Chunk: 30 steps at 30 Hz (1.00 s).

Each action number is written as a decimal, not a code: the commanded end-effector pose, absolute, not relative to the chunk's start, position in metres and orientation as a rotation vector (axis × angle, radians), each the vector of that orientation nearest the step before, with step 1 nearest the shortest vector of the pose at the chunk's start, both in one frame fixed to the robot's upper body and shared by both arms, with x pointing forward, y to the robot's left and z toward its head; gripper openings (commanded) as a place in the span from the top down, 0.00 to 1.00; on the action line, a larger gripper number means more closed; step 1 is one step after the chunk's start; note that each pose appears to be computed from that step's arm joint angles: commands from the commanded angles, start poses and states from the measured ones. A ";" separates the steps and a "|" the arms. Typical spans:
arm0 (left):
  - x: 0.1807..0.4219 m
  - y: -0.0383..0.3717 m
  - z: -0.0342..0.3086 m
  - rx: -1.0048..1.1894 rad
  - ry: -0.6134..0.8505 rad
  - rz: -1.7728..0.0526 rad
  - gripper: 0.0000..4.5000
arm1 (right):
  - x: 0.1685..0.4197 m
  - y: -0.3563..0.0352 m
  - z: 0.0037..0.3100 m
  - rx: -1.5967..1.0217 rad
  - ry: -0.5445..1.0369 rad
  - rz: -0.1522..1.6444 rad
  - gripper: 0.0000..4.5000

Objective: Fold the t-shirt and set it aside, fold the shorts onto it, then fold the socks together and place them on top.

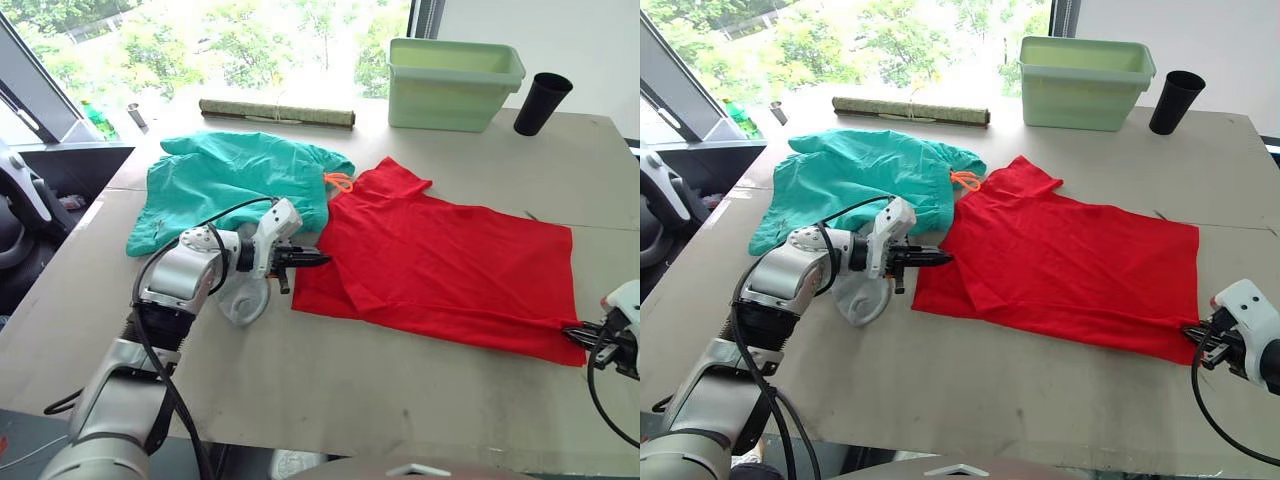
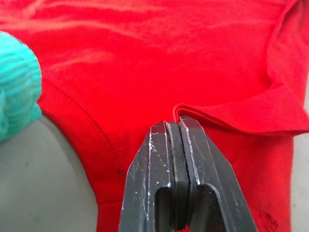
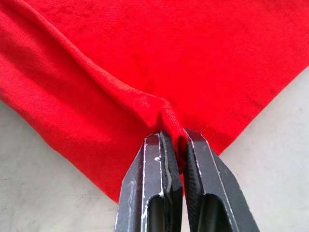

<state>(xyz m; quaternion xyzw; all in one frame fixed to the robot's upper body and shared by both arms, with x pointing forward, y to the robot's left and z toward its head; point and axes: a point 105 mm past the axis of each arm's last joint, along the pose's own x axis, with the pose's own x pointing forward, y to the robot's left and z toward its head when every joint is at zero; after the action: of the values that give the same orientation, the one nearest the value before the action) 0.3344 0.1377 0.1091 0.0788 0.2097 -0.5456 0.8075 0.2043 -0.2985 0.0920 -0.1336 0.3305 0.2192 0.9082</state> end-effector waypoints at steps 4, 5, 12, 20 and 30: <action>0.319 0.147 0.162 -0.060 0.299 -1.220 0.47 | 0.192 -0.289 0.124 -0.239 0.473 0.405 0.47; 0.309 0.146 0.163 -0.081 0.318 -1.259 0.47 | 0.189 -0.285 0.127 -0.214 0.445 0.405 0.47; 0.269 0.127 0.137 -0.086 0.425 -1.322 0.47 | 0.184 -0.271 0.127 -0.151 0.386 0.348 0.47; 0.295 0.091 0.098 -0.064 0.501 -1.202 0.97 | 0.185 -0.267 0.076 -0.202 0.565 0.335 1.00; 0.336 0.087 0.136 -0.174 0.291 -1.087 1.00 | 0.181 -0.256 0.085 -0.181 0.401 0.367 1.00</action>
<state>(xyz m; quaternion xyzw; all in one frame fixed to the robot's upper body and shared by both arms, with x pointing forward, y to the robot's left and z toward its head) 0.3418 0.0734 0.1176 -0.0920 0.1675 -0.5035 0.8426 0.1787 -0.2610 0.0659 -0.0778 0.2473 0.1683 0.9510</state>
